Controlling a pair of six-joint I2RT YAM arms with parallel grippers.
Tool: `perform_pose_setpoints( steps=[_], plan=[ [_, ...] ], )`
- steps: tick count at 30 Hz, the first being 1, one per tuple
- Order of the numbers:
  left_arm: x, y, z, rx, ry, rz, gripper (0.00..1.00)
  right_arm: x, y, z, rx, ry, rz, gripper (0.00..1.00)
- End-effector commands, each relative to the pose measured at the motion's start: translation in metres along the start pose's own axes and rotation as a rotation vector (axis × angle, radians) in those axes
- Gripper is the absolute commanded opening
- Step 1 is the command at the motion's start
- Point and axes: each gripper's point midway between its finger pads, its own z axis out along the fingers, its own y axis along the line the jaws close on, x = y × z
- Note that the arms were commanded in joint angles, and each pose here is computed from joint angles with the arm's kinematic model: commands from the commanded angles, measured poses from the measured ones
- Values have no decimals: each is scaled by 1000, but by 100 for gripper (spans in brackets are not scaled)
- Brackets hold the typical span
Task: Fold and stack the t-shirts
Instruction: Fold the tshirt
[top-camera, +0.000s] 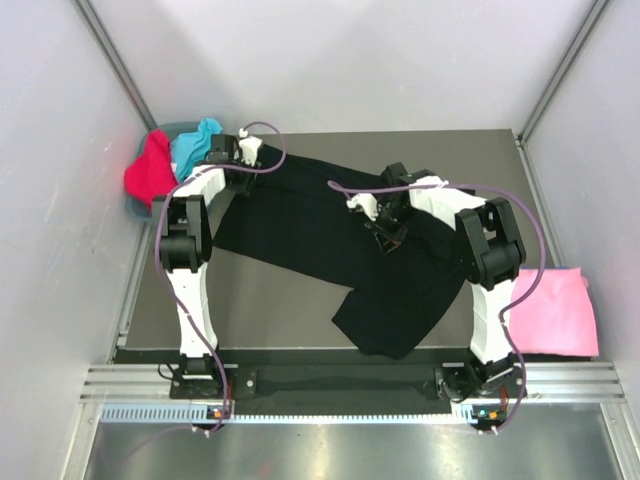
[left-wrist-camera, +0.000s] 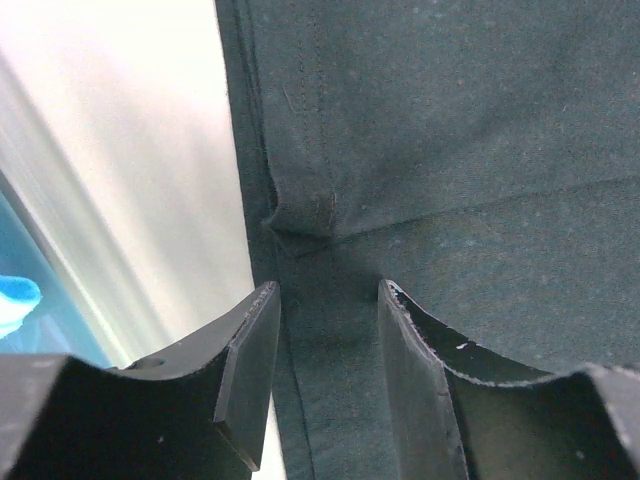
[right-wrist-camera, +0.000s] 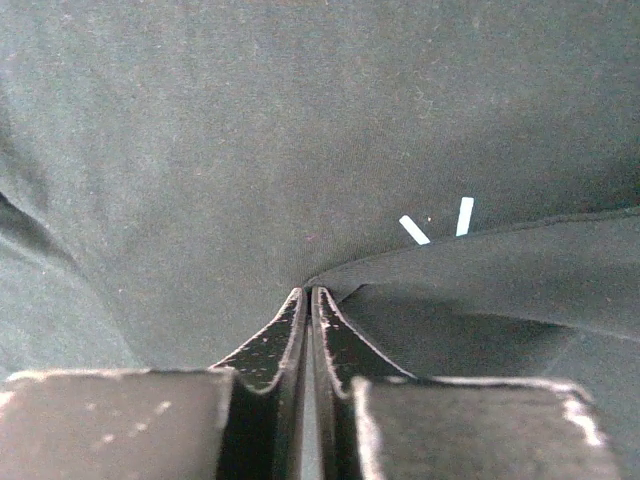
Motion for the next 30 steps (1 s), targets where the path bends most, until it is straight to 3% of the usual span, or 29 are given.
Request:
perform_pose_setpoints(
  steps=[1,13,26,30],
  plan=[
    [-25,6,-16,-16,-73,5,49,4,-1,14,41,33,-23,1],
    [-28,26,-21,-37,-101,-29,49,-43,20,-44,80,-75,-82,0],
    [-29,30,-22,-35,-115,-49,49,-77,30,-43,60,-93,-108,0],
    [-31,31,-23,-34,-122,-49,49,-80,26,-46,80,-92,-104,18]
  ],
)
